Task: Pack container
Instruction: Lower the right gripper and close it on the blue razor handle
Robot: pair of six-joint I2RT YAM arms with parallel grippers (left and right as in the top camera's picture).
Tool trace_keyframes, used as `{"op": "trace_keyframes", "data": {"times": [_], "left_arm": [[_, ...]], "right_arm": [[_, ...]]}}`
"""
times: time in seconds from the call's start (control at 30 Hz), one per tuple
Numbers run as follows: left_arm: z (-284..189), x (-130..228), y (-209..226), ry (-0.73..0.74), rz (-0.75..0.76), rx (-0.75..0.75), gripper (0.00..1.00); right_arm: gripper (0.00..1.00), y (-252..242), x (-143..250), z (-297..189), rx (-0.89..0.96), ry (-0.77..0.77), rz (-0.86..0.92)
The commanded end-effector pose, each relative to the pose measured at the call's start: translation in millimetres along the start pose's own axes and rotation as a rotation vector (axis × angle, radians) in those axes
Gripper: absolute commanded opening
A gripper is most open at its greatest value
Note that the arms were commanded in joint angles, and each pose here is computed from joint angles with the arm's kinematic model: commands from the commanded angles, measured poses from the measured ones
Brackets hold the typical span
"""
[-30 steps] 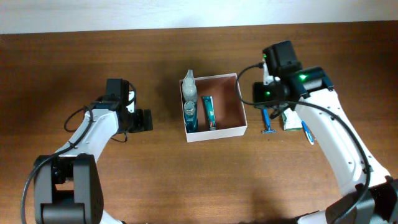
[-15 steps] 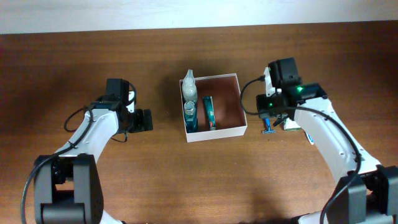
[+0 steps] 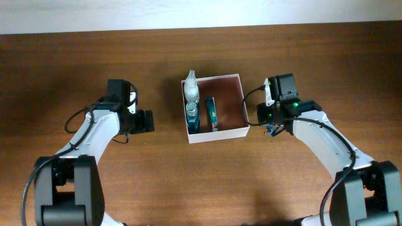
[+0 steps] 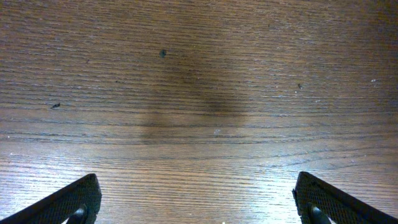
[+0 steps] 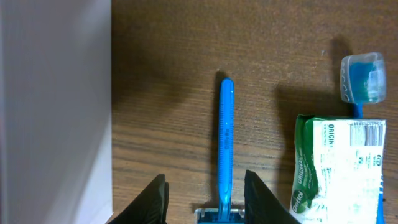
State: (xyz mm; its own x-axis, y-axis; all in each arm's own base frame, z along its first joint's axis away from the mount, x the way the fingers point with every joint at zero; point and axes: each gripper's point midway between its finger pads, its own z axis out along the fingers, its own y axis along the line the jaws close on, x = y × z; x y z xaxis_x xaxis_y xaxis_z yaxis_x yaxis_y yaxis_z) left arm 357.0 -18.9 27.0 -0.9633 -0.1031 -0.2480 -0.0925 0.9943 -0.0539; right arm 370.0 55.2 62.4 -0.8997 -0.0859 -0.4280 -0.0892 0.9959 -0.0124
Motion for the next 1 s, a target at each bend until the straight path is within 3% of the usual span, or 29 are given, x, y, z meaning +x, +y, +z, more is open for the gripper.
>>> {"op": "trace_keyframes", "data": {"times": [0.0, 0.07, 0.37, 0.53, 0.6, 0.7, 0.97], "left_arm": [[3, 3, 2, 0.01, -0.003, -0.009, 0.99], [3, 3, 2, 0.01, -0.003, -0.009, 0.99], [3, 3, 2, 0.01, -0.003, -0.009, 0.99], [3, 3, 2, 0.01, -0.003, -0.009, 0.99], [3, 3, 2, 0.01, -0.003, -0.009, 0.99], [3, 3, 2, 0.01, -0.003, -0.009, 0.99], [3, 3, 2, 0.01, -0.003, -0.01, 0.99]], "right_arm": [[0.4, -6, 11, 13, 0.025, 0.032, -0.001], [0.51, -6, 14, 21, 0.026, 0.046, -0.003], [0.56, -11, 24, 51, 0.039, 0.093, 0.043], [0.53, -30, 31, 59, 0.049, 0.119, 0.175], [0.48, -36, 35, 61, 0.053, 0.136, 0.191], [0.42, -35, 40, 64, 0.038, 0.156, 0.17], [0.41, -27, 41, 65, 0.0, 0.163, 0.129]]}}
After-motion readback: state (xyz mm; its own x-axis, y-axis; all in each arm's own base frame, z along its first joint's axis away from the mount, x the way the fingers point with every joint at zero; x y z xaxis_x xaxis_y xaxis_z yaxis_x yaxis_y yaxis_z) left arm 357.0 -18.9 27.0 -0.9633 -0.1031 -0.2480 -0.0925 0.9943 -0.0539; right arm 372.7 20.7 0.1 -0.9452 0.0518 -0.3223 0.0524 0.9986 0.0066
